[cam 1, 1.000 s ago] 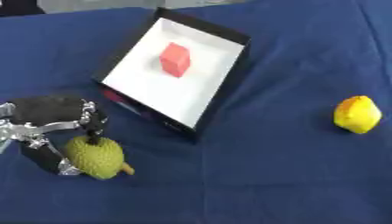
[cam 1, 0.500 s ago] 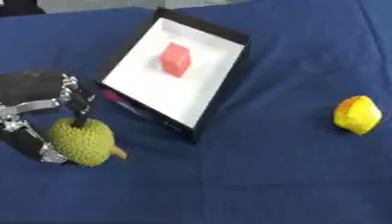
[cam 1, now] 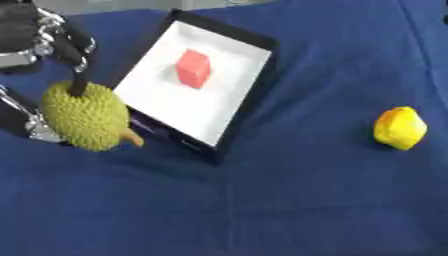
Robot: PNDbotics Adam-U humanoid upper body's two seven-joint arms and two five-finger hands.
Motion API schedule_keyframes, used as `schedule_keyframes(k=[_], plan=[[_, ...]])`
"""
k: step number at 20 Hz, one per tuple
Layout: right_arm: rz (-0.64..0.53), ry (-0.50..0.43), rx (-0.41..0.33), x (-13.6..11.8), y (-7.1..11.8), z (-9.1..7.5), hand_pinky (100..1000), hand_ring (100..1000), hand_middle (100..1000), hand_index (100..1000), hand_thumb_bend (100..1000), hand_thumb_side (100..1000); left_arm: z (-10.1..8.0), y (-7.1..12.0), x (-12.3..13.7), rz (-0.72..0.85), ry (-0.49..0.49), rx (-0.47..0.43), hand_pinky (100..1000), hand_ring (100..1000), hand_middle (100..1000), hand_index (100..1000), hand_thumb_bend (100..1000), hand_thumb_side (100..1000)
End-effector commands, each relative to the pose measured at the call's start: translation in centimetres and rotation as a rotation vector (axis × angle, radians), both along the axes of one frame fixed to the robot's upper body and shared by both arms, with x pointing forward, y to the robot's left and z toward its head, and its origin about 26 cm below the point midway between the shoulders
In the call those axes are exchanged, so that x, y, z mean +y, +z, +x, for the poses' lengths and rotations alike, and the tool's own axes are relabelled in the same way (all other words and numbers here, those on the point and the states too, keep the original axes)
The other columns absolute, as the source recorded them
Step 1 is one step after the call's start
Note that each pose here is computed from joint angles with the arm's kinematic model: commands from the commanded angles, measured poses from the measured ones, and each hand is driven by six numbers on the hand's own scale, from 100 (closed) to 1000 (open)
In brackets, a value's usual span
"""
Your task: Pick up objects on the table and place them in the box.
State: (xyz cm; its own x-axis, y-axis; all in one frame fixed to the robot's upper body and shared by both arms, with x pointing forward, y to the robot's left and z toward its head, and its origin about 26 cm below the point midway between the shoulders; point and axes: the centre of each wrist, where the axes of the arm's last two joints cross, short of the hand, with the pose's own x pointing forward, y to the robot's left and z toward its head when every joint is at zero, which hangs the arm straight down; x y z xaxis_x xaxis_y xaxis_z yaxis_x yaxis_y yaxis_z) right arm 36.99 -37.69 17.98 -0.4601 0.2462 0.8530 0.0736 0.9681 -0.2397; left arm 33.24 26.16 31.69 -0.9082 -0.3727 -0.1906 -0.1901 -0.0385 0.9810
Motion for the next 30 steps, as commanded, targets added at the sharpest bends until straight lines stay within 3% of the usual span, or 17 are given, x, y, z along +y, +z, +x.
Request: schedule_keyframes(k=[1, 6, 10, 17, 22, 26, 27, 28, 29, 30], plan=[[-0.021, -0.002, -0.038, -0.3, 1.6, -0.3, 1000, 1000, 1000, 956, 100, 470, 1.1, 1.8, -0.7, -0.039, -0.014, -0.052, 462, 459, 419, 398, 683, 100], [-0.023, 0.004, -0.031, -0.2, 1.4, -0.3, 1000, 1000, 1000, 957, 100, 470, 4.3, 3.6, -2.2, -0.106, 0.003, -0.085, 452, 452, 412, 394, 666, 100], [-0.025, 0.007, -0.026, -0.1, 1.3, -0.2, 1000, 1000, 1000, 956, 100, 470, 7.6, 3.5, -3.5, -0.139, 0.032, -0.074, 456, 455, 415, 395, 671, 100], [-0.022, 0.018, -0.022, 0.2, 1.1, -0.1, 1000, 1000, 1000, 957, 100, 470, 13.0, -0.8, -6.1, 0.006, 0.134, -0.031, 485, 474, 439, 412, 711, 100], [-0.017, 0.022, -0.022, 0.3, 1.2, -0.1, 1000, 1000, 1000, 957, 100, 470, 15.1, -4.3, -6.7, 0.103, 0.204, -0.01, 491, 486, 455, 439, 730, 100], [-0.01, 0.025, -0.024, 0.5, 1.2, 0.0, 1000, 1000, 1000, 957, 100, 470, 15.8, -6.1, -6.6, 0.113, 0.234, -0.005, 570, 529, 496, 490, 663, 100], [-0.01, 0.025, -0.024, 0.5, 1.2, 0.0, 1000, 1000, 1000, 957, 100, 470, 15.9, -6.4, -6.5, 0.113, 0.24, -0.007, 641, 595, 563, 566, 603, 100], [-0.011, 0.025, -0.023, 0.5, 1.2, 0.0, 1000, 1000, 1000, 957, 100, 470, 16.0, -6.6, -6.4, 0.113, 0.246, -0.008, 659, 614, 584, 596, 600, 100], [-0.011, 0.026, -0.023, 0.5, 1.3, 0.0, 1000, 1000, 1000, 956, 100, 470, 16.1, -6.7, -6.3, 0.111, 0.25, -0.009, 765, 731, 712, 718, 577, 100], [-0.01, 0.025, -0.023, 0.5, 1.3, 0.0, 1000, 1000, 1000, 956, 100, 470, 16.1, -6.8, -6.2, 0.103, 0.252, -0.012, 794, 756, 744, 748, 569, 100]])
